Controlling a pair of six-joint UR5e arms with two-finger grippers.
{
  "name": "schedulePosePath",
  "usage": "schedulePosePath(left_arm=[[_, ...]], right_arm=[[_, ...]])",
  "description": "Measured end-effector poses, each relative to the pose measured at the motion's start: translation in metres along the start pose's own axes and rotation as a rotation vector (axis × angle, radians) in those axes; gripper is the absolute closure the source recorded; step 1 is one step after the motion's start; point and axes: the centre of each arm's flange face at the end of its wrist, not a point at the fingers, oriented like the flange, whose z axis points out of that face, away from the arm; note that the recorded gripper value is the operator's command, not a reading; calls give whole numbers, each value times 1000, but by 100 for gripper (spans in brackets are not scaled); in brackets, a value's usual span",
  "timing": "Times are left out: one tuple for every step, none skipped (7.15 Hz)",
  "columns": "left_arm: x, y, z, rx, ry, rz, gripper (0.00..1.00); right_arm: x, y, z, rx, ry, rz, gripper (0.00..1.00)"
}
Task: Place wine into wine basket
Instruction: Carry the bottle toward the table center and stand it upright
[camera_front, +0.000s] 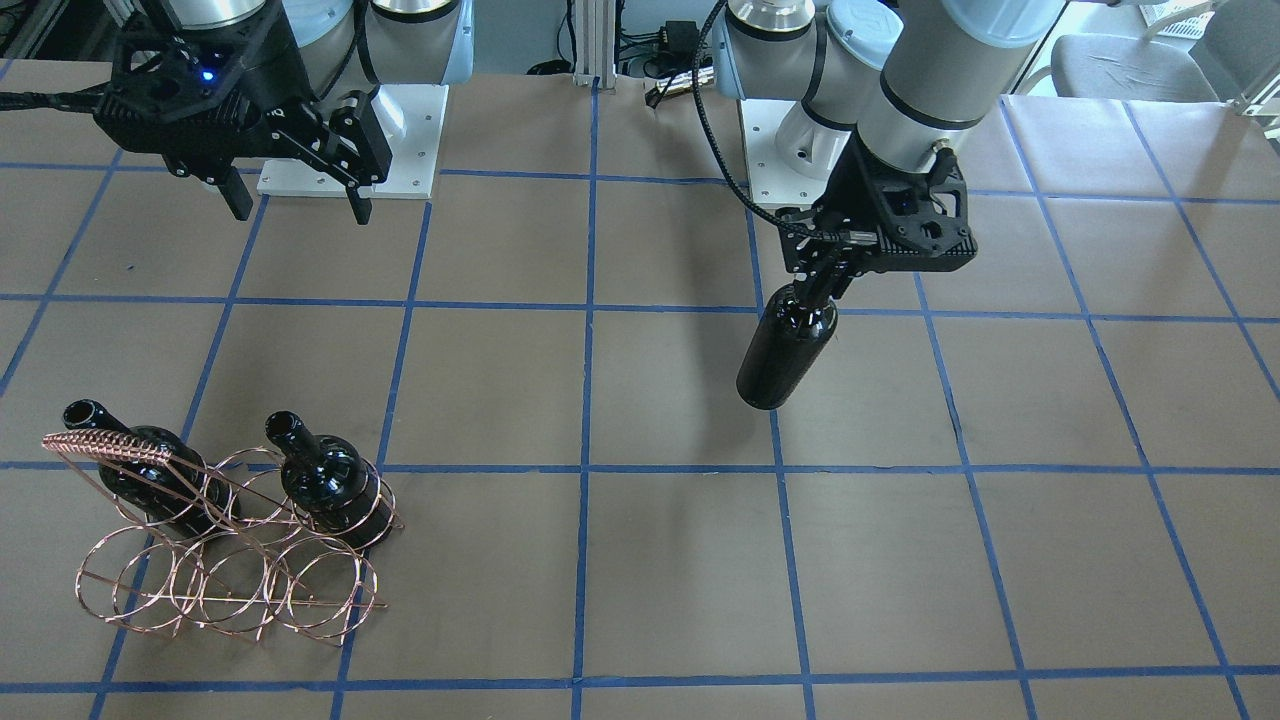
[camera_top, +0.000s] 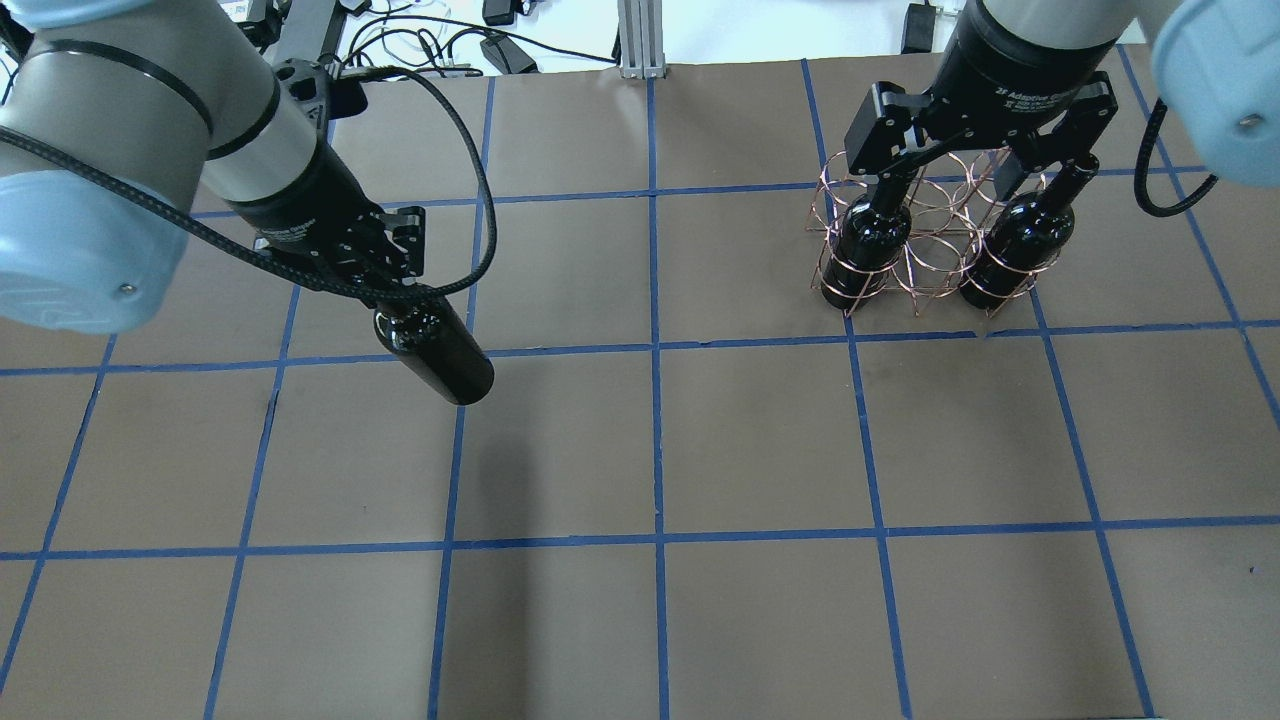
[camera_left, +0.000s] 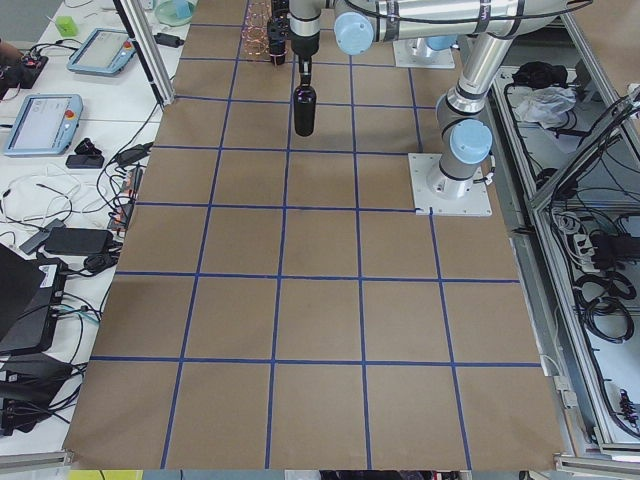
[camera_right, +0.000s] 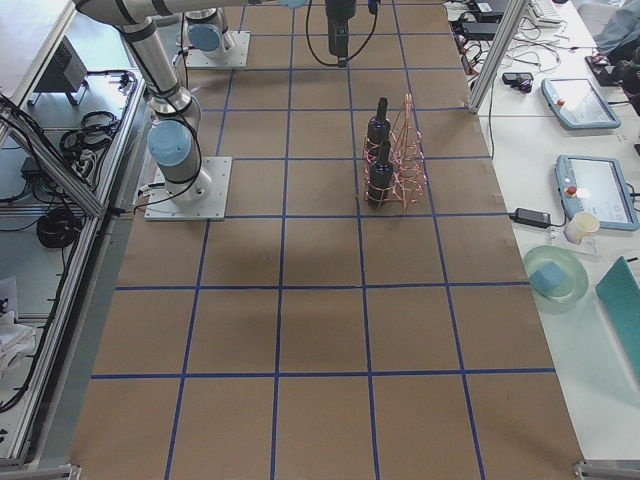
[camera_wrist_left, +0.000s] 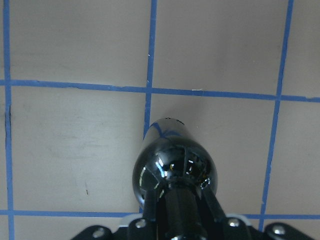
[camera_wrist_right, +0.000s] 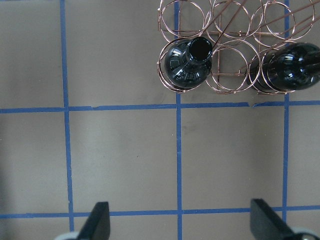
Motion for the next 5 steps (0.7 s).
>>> schedulePosePath(left_arm=[[6, 13, 14, -28, -4, 14, 100], [7, 25, 29, -59, -8, 23, 100], [7, 34, 38, -78, -11, 27, 100], [6, 38, 45, -94, -13, 28, 100], [6, 38, 52, -109, -14, 28, 100]], right_arm=[[0, 0, 0, 0, 0, 0, 0], [0, 0, 0, 0, 0, 0, 0], [0, 0, 0, 0, -1, 1, 0], [0, 0, 0, 0, -1, 1, 0], [-1, 0, 0, 0, -1, 0, 0]])
